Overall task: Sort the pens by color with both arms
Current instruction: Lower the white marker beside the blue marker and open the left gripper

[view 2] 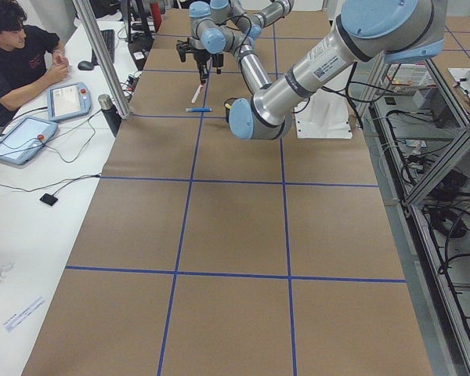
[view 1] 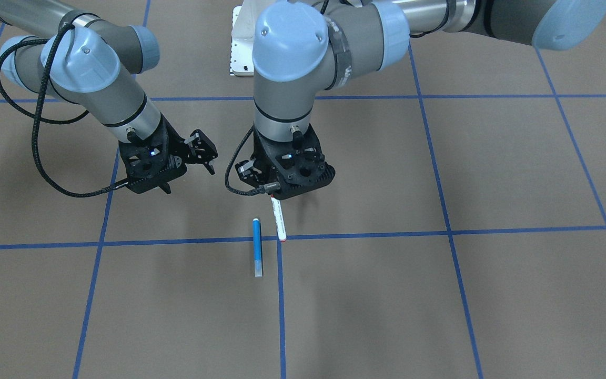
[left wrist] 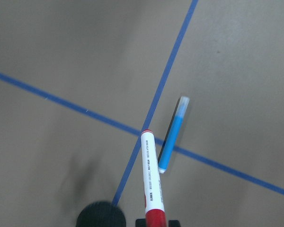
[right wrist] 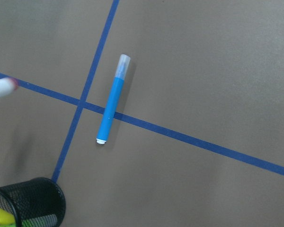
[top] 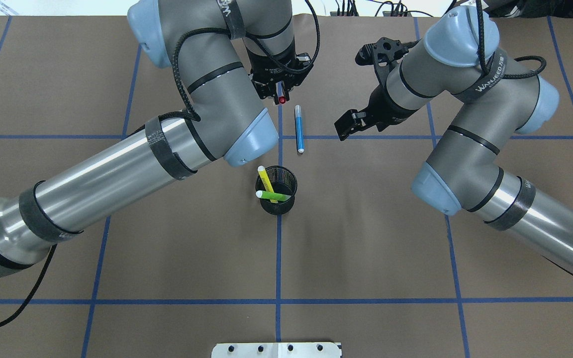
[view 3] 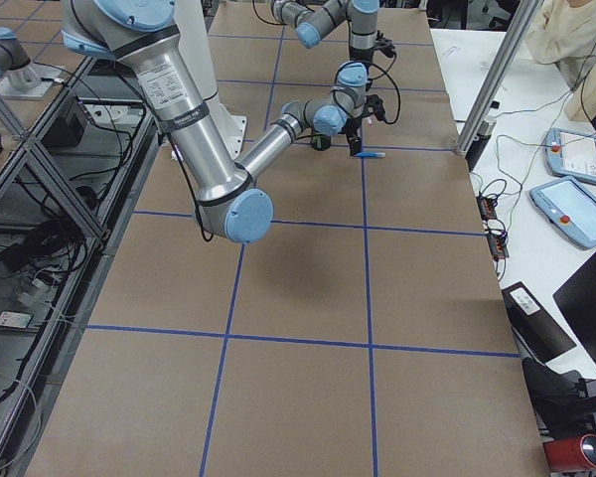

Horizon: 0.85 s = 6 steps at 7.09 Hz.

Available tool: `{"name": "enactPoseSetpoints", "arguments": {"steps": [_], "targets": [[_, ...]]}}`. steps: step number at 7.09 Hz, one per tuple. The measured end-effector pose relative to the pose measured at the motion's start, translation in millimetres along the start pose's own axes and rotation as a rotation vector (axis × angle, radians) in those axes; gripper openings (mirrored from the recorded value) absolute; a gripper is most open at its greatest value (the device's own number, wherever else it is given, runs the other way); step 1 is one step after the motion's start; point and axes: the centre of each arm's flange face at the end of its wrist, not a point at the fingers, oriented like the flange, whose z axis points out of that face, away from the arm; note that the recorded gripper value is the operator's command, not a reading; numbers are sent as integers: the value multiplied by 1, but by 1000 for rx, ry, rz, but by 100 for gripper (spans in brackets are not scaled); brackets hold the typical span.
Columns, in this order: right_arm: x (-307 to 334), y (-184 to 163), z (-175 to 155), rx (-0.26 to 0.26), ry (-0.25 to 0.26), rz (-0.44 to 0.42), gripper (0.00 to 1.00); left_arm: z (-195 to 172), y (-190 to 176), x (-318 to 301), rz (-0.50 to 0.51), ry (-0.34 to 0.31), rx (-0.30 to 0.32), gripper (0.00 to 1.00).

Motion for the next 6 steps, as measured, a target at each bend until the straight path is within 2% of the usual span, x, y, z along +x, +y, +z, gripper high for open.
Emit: {"name": "enactPoseSetpoints", "arguments": {"steps": [2, 4, 5, 6], "targets": [[-2, 0, -1, 0, -6, -3, 99, 13, -28, -7, 48, -13, 15, 12], [-3, 0, -2, 0, -7, -4, 99, 43, -43, -10, 78, -9, 16, 13], [-2, 0, -2, 1, -7, -3, 98, 52, -45, -9, 88, -1, 15, 46], [-3, 0, -2, 1, -8, -4, 98, 55, -43, -6, 102, 6, 13, 60]]}}
